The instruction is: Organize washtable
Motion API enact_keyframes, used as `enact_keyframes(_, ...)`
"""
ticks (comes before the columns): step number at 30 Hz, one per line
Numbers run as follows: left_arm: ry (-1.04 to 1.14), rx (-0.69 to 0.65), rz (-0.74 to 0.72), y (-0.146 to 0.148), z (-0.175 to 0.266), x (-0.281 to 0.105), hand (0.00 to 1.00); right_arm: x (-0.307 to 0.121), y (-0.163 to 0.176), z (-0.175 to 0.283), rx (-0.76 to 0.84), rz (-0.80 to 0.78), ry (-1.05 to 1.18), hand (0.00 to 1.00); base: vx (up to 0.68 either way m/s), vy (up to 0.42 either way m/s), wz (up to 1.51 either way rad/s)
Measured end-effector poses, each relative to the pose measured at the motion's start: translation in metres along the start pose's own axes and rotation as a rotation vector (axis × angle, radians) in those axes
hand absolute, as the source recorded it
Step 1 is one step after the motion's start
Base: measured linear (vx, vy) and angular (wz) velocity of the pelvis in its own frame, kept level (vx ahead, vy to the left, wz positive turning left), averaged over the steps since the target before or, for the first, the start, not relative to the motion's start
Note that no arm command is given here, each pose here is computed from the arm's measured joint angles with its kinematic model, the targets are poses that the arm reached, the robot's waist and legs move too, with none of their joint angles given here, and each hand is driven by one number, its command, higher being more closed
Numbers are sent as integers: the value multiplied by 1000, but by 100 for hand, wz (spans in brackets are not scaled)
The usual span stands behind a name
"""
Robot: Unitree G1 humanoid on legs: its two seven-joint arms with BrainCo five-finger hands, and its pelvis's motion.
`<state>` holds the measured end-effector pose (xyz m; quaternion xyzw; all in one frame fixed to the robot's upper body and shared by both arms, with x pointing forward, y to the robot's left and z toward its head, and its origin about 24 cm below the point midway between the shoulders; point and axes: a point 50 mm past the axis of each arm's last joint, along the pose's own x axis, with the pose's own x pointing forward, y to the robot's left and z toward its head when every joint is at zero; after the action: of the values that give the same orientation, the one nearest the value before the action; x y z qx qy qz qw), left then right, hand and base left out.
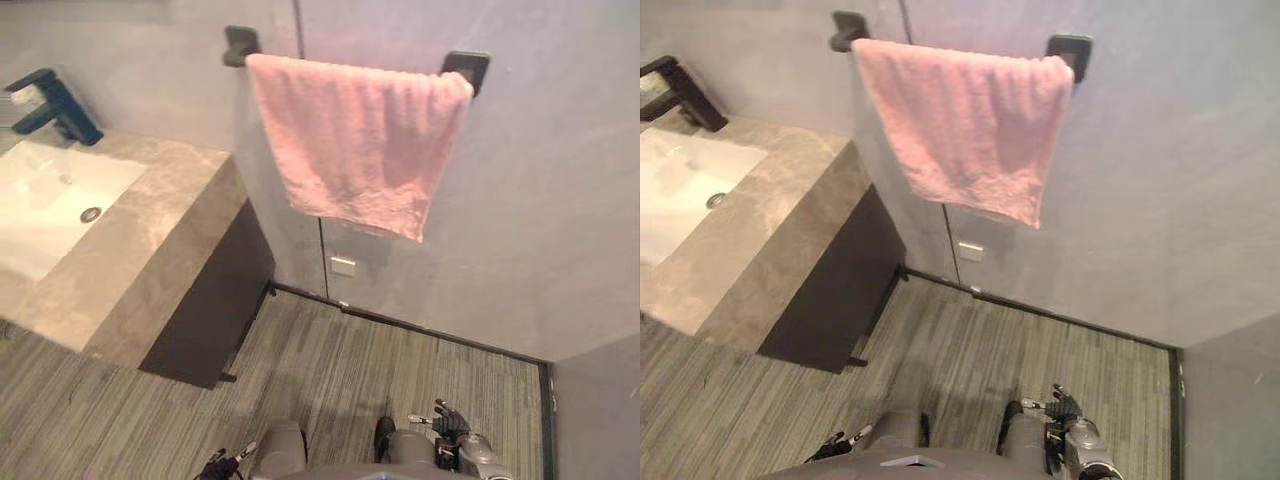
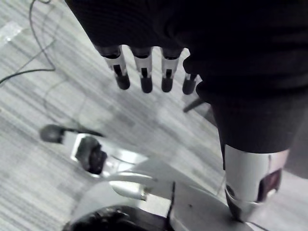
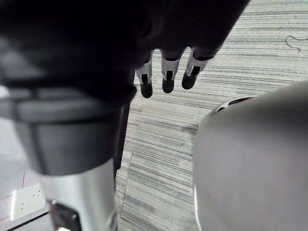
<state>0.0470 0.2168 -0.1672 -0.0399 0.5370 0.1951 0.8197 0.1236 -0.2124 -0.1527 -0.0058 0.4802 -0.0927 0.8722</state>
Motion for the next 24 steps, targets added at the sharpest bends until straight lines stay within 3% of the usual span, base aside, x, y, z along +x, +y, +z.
enact_keyframes(4, -13, 63, 9, 13, 9, 2, 0, -6, 8, -23, 92, 0, 57, 0, 130, 112, 109)
enact_keyframes(6, -50, 95, -58, -11, 19, 4, 0, -5, -13, -15, 108, -62, 37, 0, 162, 217, 89)
enact_keyframes(10, -161, 211, -117, -24, 53, 8, 0, -2, -11, -9, 128, -61, 24, 0, -139, 194, 35)
enact_keyframes(21, -174, 224, -111, -23, 54, 8, 0, -1, -2, -3, 96, -21, 4, 0, -71, 27, 8)
enact_keyframes(24, -163, 242, -96, -15, 52, 8, 0, -1, 3, -3, 81, -2, 6, 0, 515, 57, 101)
